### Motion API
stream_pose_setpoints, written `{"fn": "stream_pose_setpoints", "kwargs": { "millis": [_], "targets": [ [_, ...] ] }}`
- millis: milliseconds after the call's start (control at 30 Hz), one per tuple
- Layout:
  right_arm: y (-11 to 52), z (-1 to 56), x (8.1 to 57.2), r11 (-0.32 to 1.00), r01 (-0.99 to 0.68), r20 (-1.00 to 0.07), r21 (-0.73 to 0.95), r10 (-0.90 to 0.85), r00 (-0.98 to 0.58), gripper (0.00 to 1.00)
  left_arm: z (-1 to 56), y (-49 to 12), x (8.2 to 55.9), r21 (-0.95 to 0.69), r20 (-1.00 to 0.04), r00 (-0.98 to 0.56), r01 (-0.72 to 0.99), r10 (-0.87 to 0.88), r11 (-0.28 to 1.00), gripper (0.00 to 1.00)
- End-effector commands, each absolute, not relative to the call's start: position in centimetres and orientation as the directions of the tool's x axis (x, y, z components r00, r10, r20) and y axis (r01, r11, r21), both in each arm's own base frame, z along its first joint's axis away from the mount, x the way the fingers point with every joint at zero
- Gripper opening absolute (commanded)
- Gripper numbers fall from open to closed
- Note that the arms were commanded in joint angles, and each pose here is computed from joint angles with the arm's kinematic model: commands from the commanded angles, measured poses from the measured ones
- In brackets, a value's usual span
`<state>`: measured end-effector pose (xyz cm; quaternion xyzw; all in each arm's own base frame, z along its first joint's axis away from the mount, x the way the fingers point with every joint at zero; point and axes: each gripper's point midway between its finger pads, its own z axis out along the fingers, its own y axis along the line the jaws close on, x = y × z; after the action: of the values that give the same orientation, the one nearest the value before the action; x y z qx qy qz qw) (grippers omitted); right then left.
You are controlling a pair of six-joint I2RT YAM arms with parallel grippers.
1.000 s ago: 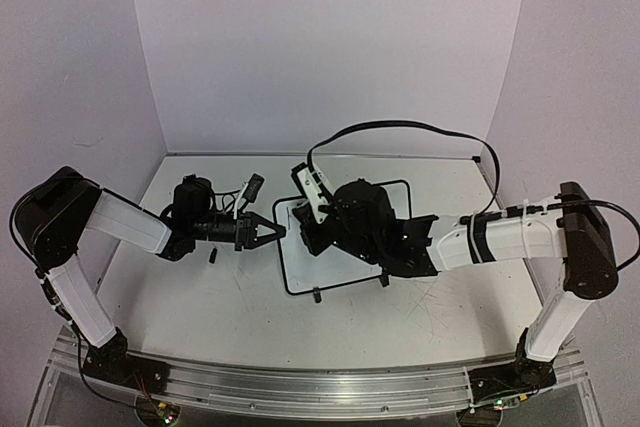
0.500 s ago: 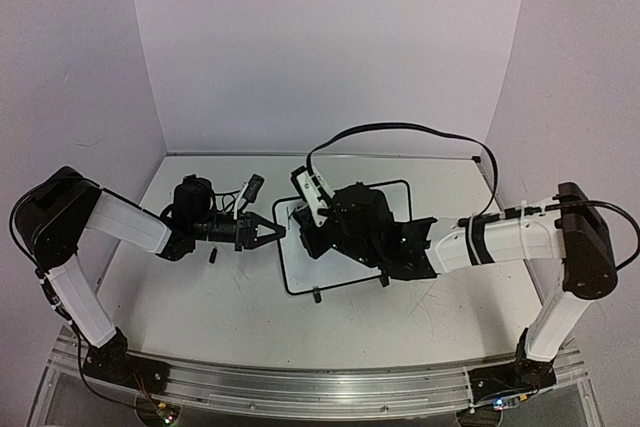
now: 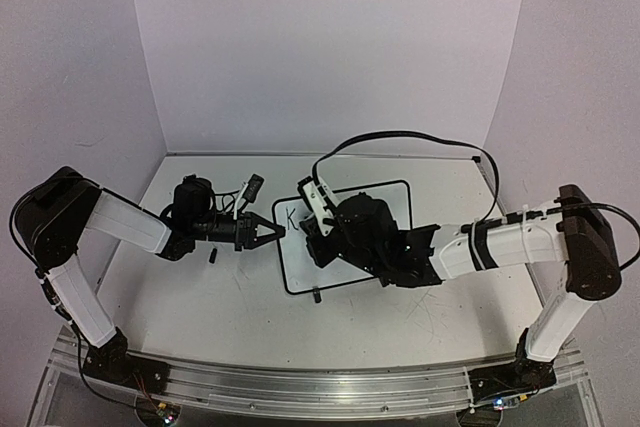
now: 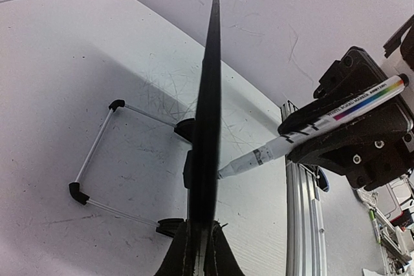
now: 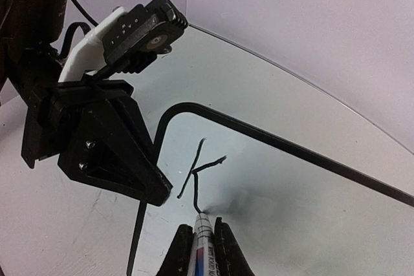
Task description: Write a sentence on the whiteboard
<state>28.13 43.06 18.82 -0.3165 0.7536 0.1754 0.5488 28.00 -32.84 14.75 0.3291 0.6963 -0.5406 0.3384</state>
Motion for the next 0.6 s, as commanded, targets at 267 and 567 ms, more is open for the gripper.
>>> {"fn": "stream_pose_setpoints", "kwargs": {
  "millis": [267, 567],
  "targets": [
    [41.9, 24.3, 28.4, 0.729, -0.683, -0.976, 0.034, -0.123, -0.18, 0.0, 17.0, -32.9, 27.7, -0.489, -0.861, -0.504, 0.858, 0.071, 0.159, 0.0],
    [43.0, 23.1, 28.9, 0.72, -0.694, -0.97, 0.024, -0.152, -0.192, 0.0, 17.2, -32.9, 27.7, -0.486, -0.863, -0.501, 0.86, 0.069, 0.158, 0.0]
  ]
}}
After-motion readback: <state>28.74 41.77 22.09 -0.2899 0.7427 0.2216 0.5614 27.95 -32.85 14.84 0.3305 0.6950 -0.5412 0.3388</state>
